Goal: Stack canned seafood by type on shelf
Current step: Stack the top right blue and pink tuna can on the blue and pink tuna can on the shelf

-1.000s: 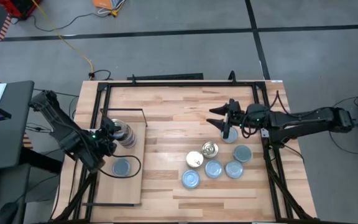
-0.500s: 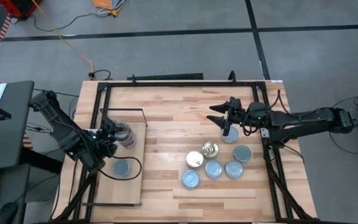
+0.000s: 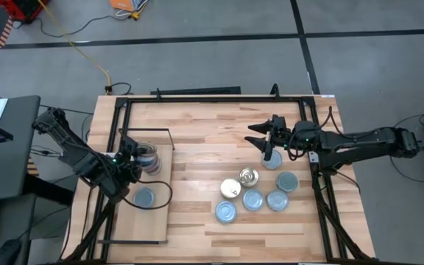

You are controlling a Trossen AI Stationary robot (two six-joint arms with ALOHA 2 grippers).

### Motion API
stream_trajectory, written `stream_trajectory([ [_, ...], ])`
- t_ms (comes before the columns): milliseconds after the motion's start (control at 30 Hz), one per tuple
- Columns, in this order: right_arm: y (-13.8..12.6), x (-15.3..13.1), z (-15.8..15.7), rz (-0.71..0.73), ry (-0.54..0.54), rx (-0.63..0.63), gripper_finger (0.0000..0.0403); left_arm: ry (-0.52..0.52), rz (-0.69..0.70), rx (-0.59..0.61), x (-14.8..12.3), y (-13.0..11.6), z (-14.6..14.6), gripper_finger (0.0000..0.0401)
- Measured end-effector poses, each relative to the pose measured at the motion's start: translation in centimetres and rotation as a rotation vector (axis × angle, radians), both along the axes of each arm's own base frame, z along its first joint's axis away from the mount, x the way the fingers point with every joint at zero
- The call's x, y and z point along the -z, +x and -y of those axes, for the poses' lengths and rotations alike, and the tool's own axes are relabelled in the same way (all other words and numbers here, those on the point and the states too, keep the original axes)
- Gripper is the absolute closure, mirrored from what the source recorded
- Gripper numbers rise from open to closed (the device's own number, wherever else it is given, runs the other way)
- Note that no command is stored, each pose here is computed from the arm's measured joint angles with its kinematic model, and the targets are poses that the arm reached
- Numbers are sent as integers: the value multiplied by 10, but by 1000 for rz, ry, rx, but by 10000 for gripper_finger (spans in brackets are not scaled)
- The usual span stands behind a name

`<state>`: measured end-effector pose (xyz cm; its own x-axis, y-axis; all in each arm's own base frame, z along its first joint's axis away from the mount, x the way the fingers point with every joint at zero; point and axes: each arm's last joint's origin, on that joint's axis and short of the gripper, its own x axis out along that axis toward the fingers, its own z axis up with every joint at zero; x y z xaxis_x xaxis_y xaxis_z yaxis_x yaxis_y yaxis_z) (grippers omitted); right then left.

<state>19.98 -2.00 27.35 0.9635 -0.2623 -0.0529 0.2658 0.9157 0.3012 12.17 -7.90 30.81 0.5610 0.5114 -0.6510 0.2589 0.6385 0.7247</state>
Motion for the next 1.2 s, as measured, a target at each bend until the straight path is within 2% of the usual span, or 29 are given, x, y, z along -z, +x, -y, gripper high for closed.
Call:
stream_trajectory([
  [167, 0, -1, 0, 6, 0, 0, 117, -53, -15, 1, 1, 1, 2, 161],
  [400, 0, -2, 0, 19, -1, 0, 117, -75, -31, -9, 1, 0, 2, 110],
  [567, 0, -2, 0, 21, 13, 0, 117, -86, -33, -25, 2, 0, 1, 106],
  [967, 0, -2, -1, 21, 15, -6, 117, -186, -65, -173, 0, 3, -18, 106],
  [1200, 0, -1, -2, 19, 15, -8, 117, -190, -117, -136, -1, 4, -20, 106],
])
